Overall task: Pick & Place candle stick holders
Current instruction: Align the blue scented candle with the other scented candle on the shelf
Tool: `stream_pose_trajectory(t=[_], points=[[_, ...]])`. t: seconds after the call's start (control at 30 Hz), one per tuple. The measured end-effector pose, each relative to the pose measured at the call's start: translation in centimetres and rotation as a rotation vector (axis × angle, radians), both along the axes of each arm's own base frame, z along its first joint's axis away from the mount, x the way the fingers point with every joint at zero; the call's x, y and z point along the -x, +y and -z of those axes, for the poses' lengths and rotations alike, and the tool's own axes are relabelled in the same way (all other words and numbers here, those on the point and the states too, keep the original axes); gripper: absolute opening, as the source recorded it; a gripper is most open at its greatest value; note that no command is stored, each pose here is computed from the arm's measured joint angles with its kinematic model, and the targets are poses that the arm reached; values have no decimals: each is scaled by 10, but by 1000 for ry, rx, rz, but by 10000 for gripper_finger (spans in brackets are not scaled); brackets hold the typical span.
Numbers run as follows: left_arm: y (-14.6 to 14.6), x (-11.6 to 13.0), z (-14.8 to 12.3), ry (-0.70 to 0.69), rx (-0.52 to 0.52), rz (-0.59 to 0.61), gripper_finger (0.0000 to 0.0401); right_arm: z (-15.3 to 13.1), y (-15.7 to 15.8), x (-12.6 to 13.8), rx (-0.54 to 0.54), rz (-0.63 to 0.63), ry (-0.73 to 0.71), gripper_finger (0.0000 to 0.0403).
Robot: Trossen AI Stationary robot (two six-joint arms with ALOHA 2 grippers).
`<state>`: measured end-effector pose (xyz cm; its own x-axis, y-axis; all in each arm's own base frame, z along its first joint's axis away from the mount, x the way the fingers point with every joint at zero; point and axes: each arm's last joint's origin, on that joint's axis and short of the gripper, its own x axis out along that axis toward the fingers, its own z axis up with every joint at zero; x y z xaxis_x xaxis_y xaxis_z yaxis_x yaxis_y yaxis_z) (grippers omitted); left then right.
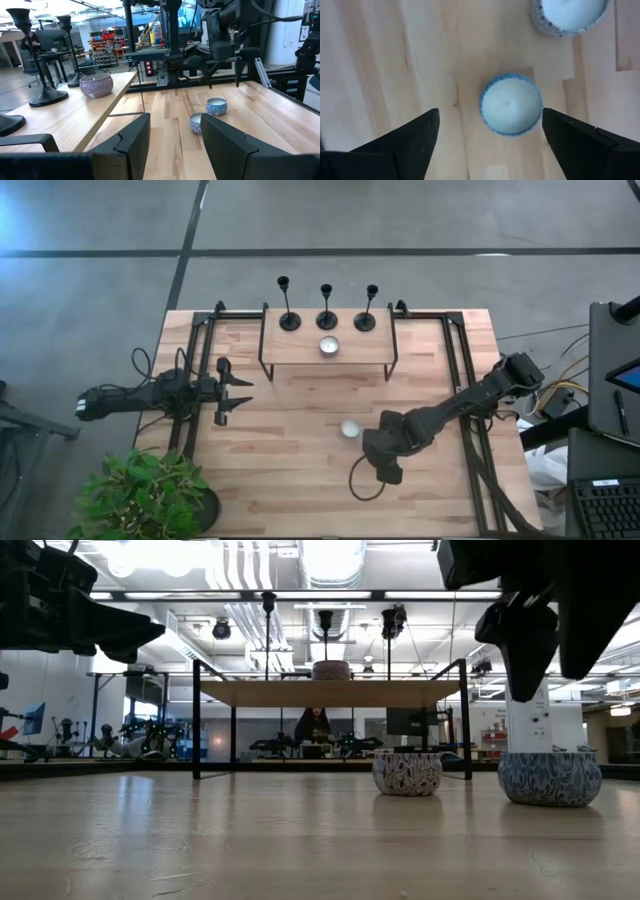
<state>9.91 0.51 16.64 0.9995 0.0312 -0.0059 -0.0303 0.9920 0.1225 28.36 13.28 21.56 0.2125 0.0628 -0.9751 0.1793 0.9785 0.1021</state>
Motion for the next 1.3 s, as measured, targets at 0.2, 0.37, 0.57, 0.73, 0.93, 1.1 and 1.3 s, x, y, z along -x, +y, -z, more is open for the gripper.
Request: stream_pose_trajectory(t=[0.2, 0.37, 0.57, 0.73, 0.93, 1.1, 1.3], points=[[0, 0, 0, 0, 0, 0, 181, 4, -3, 1, -4, 3, 18, 371], [0, 0, 0, -1, 0, 0, 181, 10, -4, 4, 7, -8, 36, 373], [0, 0, 0, 0, 0, 0, 181, 19, -5, 6, 7, -29, 26, 373], [0, 0, 0, 0, 0, 0, 181, 29, -6, 9, 12, -33, 23, 373], [0, 0, 0, -1, 0, 0, 181, 37, -8, 11, 11, -33, 15, 373], [0, 0, 0, 0, 0, 0, 181, 42, -12, 9, 1, -21, -11, 373], [0, 0, 0, 0, 0, 0, 181, 50, -18, 7, 5, -8, 7, 373]])
